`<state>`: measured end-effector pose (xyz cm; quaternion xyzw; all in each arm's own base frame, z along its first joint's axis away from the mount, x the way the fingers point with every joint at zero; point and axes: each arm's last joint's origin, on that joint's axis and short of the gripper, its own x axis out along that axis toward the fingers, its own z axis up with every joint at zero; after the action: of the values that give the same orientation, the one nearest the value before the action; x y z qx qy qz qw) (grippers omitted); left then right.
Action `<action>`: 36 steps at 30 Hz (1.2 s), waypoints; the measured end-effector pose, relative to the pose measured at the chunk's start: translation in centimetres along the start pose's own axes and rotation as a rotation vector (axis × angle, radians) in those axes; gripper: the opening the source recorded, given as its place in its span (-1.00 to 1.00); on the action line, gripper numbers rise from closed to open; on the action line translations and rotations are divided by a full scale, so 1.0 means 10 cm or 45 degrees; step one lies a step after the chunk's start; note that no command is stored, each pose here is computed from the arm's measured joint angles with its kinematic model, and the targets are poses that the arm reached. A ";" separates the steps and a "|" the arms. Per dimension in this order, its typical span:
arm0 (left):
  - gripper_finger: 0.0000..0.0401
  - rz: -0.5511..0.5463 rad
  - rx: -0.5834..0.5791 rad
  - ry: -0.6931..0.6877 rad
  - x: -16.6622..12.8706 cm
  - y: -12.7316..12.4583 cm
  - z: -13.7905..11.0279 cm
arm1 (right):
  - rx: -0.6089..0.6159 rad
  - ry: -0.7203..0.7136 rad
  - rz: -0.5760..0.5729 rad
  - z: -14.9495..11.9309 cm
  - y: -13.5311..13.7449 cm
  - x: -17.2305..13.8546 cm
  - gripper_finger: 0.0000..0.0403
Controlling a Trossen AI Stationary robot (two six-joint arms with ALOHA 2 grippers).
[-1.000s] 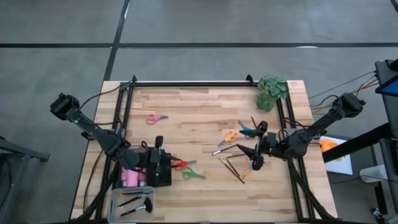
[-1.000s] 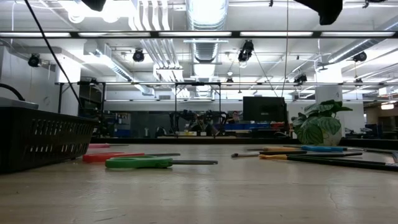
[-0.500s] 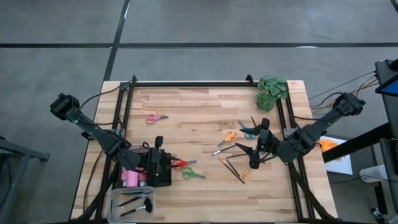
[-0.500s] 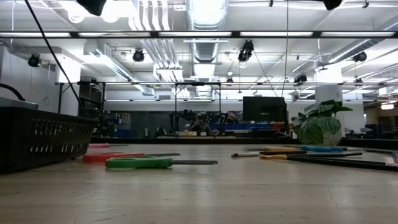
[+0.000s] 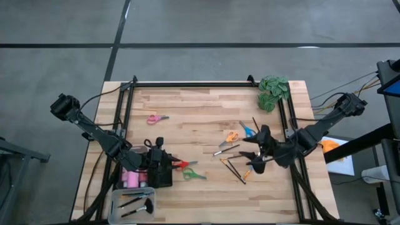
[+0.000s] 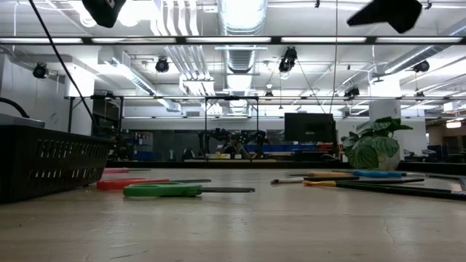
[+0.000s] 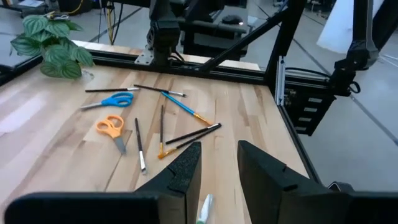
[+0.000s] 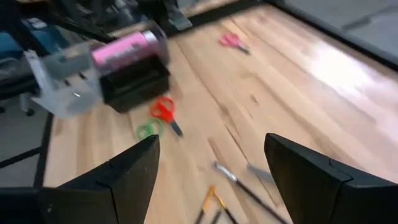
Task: Pick & Place Paint Supplies
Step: Put the silver paint brush into the transparent bin
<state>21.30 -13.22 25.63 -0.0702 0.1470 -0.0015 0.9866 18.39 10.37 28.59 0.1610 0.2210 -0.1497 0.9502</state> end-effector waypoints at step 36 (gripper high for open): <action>-0.48 0.006 0.012 0.018 0.00 0.01 -0.02 | 0.143 0.825 -0.195 -0.93 0.62 1.17 0.43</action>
<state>21.25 -13.19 25.44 -0.0653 0.1540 -0.0003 0.9859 27.16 16.97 16.72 0.2354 0.5143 -0.1736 0.8062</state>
